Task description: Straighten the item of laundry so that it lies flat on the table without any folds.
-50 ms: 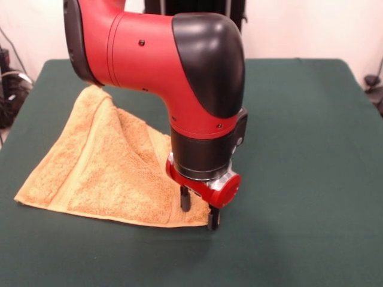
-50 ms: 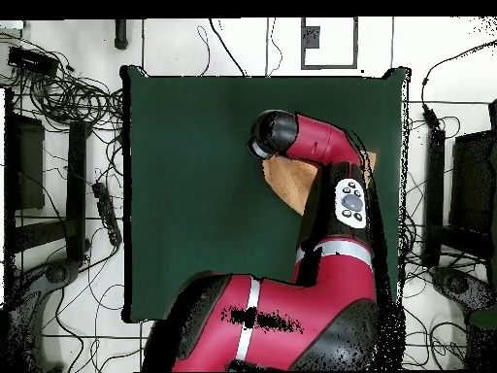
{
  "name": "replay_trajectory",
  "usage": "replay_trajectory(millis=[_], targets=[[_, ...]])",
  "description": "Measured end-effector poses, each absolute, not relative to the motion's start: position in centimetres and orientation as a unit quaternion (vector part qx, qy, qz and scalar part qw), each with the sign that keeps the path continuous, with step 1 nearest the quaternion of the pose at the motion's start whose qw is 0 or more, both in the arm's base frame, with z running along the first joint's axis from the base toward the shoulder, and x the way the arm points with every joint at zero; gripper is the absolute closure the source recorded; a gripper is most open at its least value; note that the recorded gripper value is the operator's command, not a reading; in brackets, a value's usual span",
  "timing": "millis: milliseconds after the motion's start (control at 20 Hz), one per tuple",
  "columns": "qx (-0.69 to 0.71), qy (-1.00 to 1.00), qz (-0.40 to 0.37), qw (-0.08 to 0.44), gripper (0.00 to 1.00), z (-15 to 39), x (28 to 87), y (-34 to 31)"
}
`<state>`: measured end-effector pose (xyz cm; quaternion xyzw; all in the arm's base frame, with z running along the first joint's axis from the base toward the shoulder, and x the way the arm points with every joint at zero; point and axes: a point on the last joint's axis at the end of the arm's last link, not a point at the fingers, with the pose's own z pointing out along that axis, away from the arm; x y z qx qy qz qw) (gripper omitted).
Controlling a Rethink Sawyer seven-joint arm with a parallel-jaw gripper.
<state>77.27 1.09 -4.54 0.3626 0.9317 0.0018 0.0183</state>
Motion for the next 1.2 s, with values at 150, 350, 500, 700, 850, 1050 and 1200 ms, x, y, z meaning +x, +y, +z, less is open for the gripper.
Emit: replay_trajectory(millis=[150, 350, 500, 700, 850, 1050, 1200], targets=[[0.363, 0.931, 0.002, 0.018, 0.0, -4.53, 77.28, 1.07], [0.364, 0.931, 0.0, 0.017, 1.0, -4.59, 77.11, 0.88], [0.365, 0.931, -0.002, 0.017, 1.0, -4.58, 77.03, 0.69], [0.365, 0.931, -0.002, 0.017, 1.0, -4.57, 77.03, 0.72], [0.365, 0.931, -0.003, 0.017, 1.0, -4.56, 77.01, 0.74], [0.366, 0.931, -0.003, 0.017, 1.0, -4.55, 76.99, 0.78], [0.368, 0.93, -0.002, 0.015, 1.0, -4.48, 76.95, 0.81]])
